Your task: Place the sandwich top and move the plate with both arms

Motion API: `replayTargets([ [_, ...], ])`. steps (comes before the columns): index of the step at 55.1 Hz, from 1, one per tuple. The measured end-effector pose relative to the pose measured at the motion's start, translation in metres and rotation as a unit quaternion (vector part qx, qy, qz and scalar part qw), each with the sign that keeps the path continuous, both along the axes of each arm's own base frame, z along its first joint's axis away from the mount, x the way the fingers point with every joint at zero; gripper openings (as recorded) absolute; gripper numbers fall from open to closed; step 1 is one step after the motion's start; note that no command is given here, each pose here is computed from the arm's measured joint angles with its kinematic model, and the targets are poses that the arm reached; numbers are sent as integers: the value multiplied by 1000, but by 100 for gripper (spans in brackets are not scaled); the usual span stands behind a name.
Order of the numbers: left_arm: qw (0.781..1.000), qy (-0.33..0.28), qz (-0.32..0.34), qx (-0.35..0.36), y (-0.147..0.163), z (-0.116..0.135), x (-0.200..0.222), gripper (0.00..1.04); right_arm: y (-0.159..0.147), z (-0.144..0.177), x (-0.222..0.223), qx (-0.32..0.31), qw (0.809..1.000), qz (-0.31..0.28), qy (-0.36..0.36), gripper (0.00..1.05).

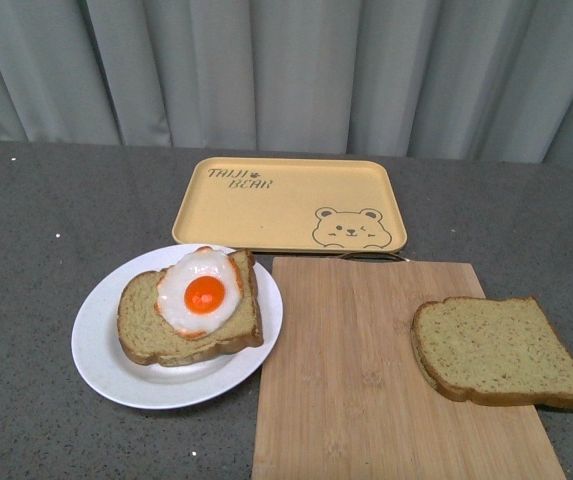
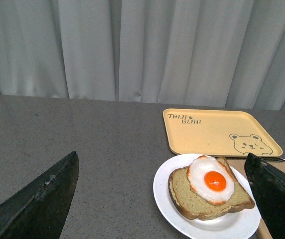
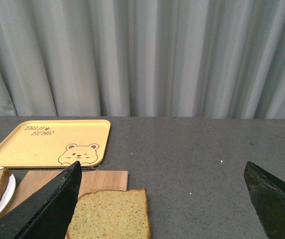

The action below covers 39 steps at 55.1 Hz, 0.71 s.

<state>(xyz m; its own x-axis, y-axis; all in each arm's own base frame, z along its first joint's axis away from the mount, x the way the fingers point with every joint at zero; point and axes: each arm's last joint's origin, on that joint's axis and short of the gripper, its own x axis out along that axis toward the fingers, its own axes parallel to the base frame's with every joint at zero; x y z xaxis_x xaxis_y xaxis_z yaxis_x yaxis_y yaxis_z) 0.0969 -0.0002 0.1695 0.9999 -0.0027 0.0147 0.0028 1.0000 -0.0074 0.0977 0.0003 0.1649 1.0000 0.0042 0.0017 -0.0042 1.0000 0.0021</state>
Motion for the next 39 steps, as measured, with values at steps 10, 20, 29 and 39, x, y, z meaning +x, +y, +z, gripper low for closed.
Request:
replayTargets([
  [10,1000,0,0,0,0,0,0,98,0,0,0,0,1000,0,0,95],
  [20,1000,0,0,0,0,0,0,98,0,0,0,0,1000,0,0,95],
  [29,1000,0,0,0,0,0,0,98,0,0,0,0,1000,0,0,95],
  [39,1000,0,0,0,0,0,0,98,0,0,0,0,1000,0,0,95],
])
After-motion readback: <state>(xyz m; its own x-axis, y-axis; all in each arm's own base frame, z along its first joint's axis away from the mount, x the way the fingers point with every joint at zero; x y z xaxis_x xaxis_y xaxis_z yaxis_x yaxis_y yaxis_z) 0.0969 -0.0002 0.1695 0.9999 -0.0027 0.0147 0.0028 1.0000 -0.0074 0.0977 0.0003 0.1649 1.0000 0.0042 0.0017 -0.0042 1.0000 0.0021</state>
